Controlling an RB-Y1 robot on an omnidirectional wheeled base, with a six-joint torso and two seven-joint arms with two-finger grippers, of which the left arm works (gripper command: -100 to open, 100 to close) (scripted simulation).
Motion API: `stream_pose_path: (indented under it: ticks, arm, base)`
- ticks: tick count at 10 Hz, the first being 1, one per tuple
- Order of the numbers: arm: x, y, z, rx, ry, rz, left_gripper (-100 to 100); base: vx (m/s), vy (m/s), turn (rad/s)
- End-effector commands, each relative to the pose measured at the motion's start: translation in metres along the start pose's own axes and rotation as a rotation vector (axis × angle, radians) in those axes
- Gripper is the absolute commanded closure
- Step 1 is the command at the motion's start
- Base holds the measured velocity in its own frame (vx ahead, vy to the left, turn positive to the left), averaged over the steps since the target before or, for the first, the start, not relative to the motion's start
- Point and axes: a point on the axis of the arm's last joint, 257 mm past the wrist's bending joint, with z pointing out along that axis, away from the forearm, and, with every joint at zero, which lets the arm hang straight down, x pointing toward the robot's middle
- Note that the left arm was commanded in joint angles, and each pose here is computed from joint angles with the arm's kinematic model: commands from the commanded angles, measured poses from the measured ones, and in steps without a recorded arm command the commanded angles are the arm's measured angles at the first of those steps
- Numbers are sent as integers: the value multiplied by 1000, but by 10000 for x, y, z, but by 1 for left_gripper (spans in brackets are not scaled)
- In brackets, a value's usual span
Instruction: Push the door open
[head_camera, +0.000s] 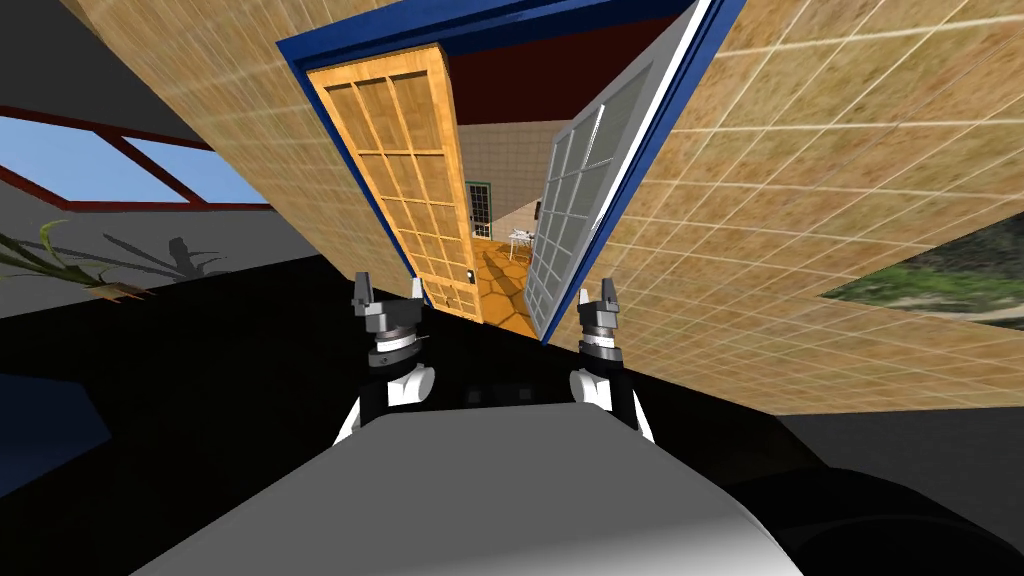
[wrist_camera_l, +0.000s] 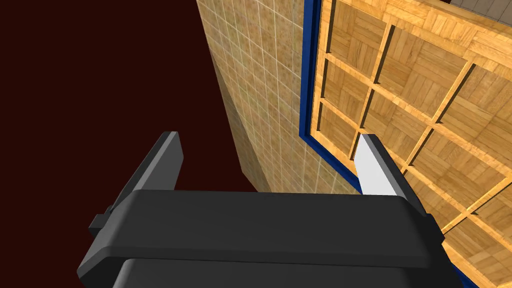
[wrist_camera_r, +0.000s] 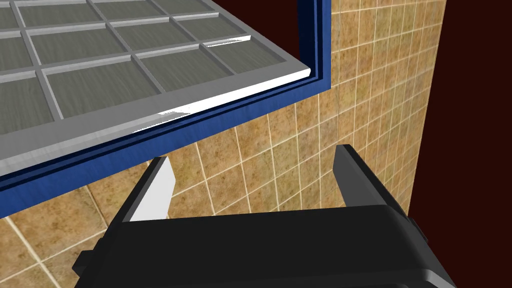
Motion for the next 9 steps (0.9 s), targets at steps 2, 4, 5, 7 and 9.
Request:
stream_pose_path:
  ticks: [2, 4, 5, 7, 9]
  arm:
    - [-76, 160, -59, -22, -16, -52, -100]
    - [-140, 288, -112, -41, -31, -93, -100]
    - [-172, 352, -139, -50, -40, -114, -100]
    - [-250, 496, -205, -70, -61, -160, -100]
    - [-329, 638, -276, -89, -85, -206, -100]
  base:
    - [51, 71, -130]
    - [58, 87, -184]
    - [83, 92, -149]
    - [73, 104, -201]
    - [70, 125, -165]
